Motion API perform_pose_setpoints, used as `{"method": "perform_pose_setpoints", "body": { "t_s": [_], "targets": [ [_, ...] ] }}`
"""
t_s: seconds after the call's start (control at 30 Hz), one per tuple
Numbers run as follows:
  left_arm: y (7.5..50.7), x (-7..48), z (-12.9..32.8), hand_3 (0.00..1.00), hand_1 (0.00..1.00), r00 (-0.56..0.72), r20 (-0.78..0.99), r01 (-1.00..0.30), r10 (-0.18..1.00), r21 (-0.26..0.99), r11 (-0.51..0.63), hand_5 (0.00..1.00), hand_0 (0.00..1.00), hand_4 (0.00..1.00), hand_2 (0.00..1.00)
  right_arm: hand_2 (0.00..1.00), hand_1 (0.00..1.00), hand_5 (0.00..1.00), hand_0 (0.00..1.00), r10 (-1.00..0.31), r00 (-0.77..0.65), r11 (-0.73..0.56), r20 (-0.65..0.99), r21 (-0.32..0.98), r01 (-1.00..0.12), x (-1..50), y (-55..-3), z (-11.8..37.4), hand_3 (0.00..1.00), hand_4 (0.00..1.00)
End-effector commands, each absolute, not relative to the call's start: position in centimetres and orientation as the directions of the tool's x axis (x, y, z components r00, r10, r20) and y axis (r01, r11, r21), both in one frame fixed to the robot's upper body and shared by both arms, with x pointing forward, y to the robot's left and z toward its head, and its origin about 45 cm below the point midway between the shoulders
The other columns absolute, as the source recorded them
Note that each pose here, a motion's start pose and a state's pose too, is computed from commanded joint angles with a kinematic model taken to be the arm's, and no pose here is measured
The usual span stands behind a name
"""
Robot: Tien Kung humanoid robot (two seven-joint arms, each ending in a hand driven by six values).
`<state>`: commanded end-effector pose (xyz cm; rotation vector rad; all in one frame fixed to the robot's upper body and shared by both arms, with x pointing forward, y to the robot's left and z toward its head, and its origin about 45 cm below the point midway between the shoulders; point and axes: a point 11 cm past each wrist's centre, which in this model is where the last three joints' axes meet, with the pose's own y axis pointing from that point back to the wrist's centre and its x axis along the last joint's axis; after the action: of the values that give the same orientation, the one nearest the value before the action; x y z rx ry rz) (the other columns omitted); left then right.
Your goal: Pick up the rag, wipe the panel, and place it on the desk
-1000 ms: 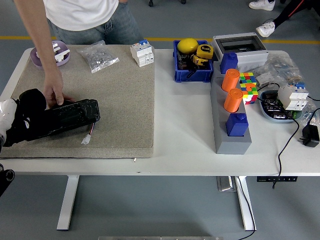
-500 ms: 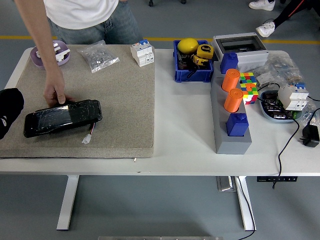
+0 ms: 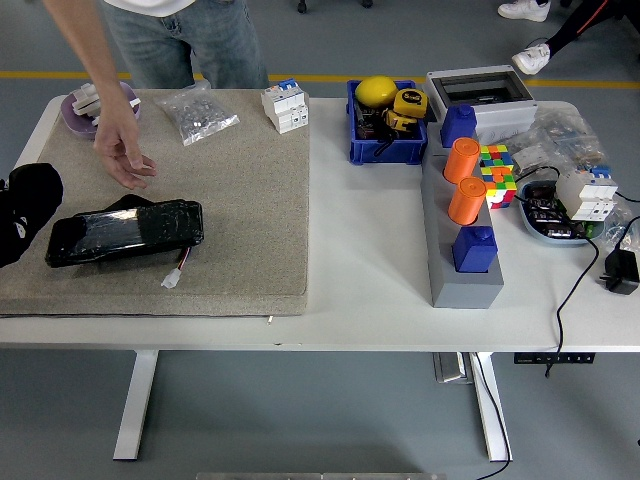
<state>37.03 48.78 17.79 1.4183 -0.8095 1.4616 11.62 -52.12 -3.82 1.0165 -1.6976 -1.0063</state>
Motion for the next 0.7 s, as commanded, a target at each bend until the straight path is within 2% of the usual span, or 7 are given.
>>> {"method": "perform_pose_setpoints", "body": {
  "t_s": [0.1,0.13,0.33,0.37,0.53,0.57,0.7],
  "targets": [
    [49.00,37.08,17.41,0.477,0.426,0.106,0.982,-0.914,0.159,0.159,-0.372,0.002,0.343,0.047,0.515,0.697,0.585,0.657,0.759,-0.923,-0.268,0.333,0.275,0.920,-0.204,11.77,-52.06,-3.80,0.699,0.998],
    [49.09,37.09,17.32,0.510,0.492,0.113,0.980,-0.912,0.161,0.167,-0.375,0.002,0.372,0.165,0.533,0.697,0.585,0.657,0.760,-0.924,-0.268,0.333,0.274,0.920,-0.205,11.80,-52.05,-3.79,0.700,0.998],
    [49.48,37.25,17.13,0.510,0.492,0.138,0.974,-0.904,0.179,0.198,-0.379,0.002,0.372,0.165,0.533,0.697,0.585,0.657,0.760,-0.923,-0.270,0.333,0.273,0.920,-0.207,11.88,-52.04,-3.77,0.700,0.998],
    [49.48,37.29,17.15,0.559,0.624,0.140,0.974,-0.904,0.179,0.200,-0.377,0.002,0.450,0.632,0.597,0.696,0.585,0.657,0.762,-0.923,-0.269,0.333,0.274,0.920,-0.208,11.92,-52.04,-3.76,0.700,0.998],
    [49.31,37.47,17.31,0.559,0.624,0.141,0.972,-0.907,0.189,0.203,-0.368,0.002,0.450,0.632,0.597,0.696,0.585,0.657,0.762,-0.923,-0.270,0.333,0.273,0.919,-0.209,12.00,-52.00,-3.76,0.700,0.998],
    [49.28,37.51,17.37,0.611,0.737,0.143,0.972,-0.908,0.185,0.203,-0.367,0.063,0.494,0.836,0.754,0.696,0.585,0.658,0.760,-0.923,-0.271,0.333,0.272,0.919,-0.210,12.00,-51.99,-3.77,0.700,0.998],
    [49.34,37.56,17.50,0.611,0.737,0.148,0.971,-0.907,0.188,0.209,-0.367,0.063,0.494,0.836,0.754,0.696,0.585,0.658,0.760,-0.923,-0.272,0.333,0.272,0.920,-0.208,11.91,-52.03,-3.78,0.700,0.998]
  ]
}}
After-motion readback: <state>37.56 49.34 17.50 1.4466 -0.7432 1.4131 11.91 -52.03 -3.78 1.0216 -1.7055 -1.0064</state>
